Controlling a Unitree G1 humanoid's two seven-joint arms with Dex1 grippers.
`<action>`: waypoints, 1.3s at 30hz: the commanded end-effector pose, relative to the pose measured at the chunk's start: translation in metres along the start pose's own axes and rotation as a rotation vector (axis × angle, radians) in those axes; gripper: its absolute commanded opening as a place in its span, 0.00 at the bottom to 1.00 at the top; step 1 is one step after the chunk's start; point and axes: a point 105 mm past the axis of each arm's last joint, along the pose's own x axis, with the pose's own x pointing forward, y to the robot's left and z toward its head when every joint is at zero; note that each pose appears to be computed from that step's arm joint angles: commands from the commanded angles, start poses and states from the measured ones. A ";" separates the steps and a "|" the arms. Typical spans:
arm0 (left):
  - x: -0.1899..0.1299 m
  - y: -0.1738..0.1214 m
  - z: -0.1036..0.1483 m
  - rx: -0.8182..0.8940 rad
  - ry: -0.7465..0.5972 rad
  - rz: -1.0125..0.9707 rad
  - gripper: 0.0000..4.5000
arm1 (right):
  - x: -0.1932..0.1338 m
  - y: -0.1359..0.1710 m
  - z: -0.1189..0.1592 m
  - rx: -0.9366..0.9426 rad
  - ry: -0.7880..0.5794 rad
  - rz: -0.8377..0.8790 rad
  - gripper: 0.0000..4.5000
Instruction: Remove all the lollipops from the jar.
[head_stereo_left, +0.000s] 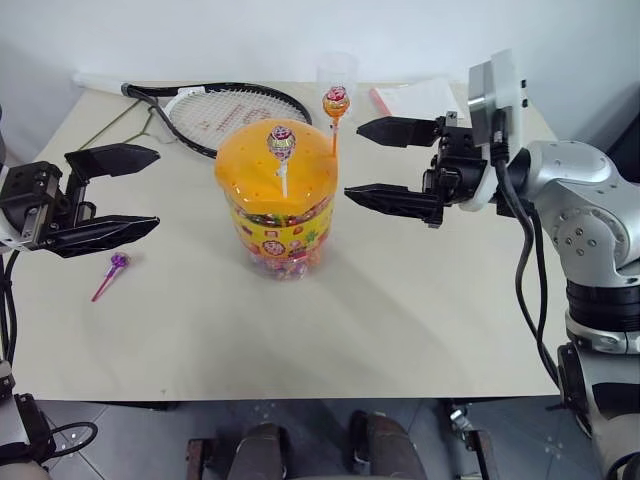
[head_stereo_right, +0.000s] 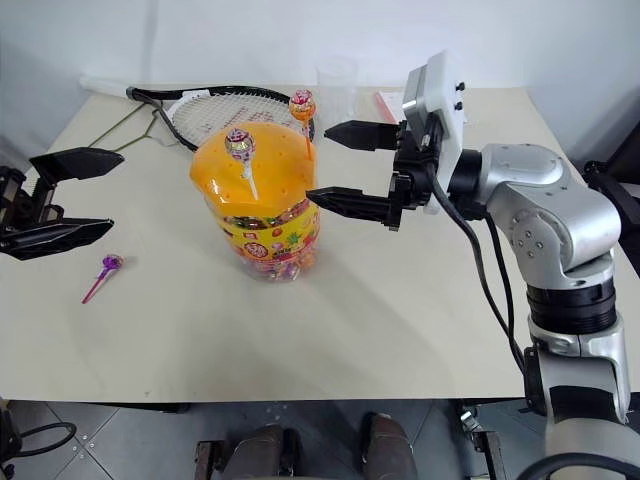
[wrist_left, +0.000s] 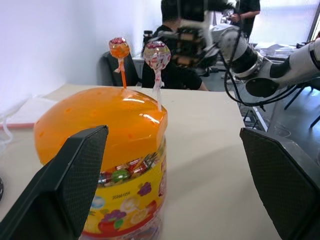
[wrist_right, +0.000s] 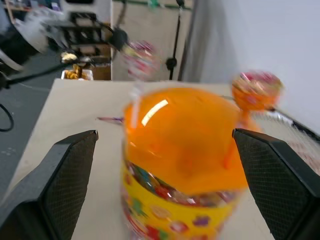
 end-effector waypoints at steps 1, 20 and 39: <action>-0.002 -0.005 0.012 0.053 -0.015 -0.001 1.00 | 0.003 -0.012 0.002 -0.040 -0.004 0.006 1.00; -0.001 -0.010 0.013 0.081 -0.007 0.066 1.00 | 0.040 -0.047 0.021 -0.024 -0.123 0.025 0.51; -0.021 0.002 0.011 0.068 -0.023 0.156 1.00 | 0.024 -0.064 0.077 -0.124 -0.222 -0.098 0.01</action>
